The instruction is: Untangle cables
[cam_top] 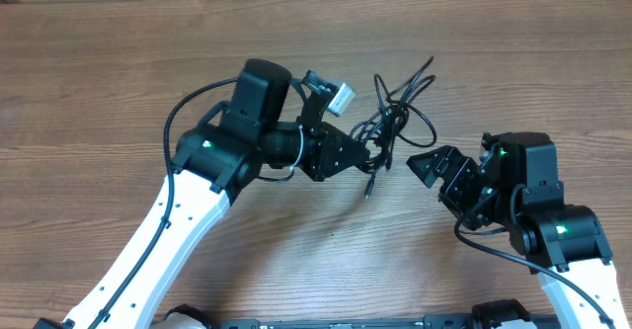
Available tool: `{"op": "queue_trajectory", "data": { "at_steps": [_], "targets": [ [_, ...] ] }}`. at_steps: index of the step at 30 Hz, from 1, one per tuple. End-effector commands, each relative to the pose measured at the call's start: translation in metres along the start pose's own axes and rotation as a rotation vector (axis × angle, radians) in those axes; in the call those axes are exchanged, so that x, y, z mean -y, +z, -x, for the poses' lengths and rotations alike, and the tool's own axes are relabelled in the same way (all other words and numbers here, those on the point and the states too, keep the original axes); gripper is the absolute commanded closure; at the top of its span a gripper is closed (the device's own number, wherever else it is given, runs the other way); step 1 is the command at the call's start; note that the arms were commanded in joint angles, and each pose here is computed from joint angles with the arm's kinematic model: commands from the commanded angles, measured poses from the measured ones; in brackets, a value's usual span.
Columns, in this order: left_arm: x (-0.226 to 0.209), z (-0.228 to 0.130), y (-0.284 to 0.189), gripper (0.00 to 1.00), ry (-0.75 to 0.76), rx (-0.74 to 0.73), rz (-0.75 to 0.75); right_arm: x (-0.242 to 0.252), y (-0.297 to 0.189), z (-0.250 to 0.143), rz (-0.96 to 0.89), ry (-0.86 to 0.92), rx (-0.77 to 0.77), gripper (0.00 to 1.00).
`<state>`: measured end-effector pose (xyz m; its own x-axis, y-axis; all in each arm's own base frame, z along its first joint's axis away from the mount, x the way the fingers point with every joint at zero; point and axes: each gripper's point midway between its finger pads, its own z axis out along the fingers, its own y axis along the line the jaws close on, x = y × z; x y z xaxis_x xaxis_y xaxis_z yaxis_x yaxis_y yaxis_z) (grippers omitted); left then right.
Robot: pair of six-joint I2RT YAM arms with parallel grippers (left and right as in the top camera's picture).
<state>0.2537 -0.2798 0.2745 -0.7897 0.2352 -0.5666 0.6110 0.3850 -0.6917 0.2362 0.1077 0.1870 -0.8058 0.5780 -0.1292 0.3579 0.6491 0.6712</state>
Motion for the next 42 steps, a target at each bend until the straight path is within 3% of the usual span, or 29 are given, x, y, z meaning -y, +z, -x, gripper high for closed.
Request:
{"op": "queue_trajectory", "data": {
  "at_steps": [1,19,30,42],
  "targets": [
    [0.026,-0.001,-0.010,0.96,0.115,-0.012,-0.165,-0.009,-0.007,0.005,0.018,-0.133,0.032,0.04],
    [-0.006,0.001,-0.035,0.96,0.234,0.030,-0.094,0.001,-0.010,0.008,-0.031,-0.185,0.061,0.04],
    [0.027,-0.029,-0.044,0.96,0.423,0.004,-0.311,-0.029,-0.041,0.014,0.103,-0.292,0.201,0.04],
    [0.037,-0.033,-0.048,0.96,0.550,0.035,-0.369,-0.039,-0.049,0.009,0.153,-0.398,0.212,0.04]
  ]
}}
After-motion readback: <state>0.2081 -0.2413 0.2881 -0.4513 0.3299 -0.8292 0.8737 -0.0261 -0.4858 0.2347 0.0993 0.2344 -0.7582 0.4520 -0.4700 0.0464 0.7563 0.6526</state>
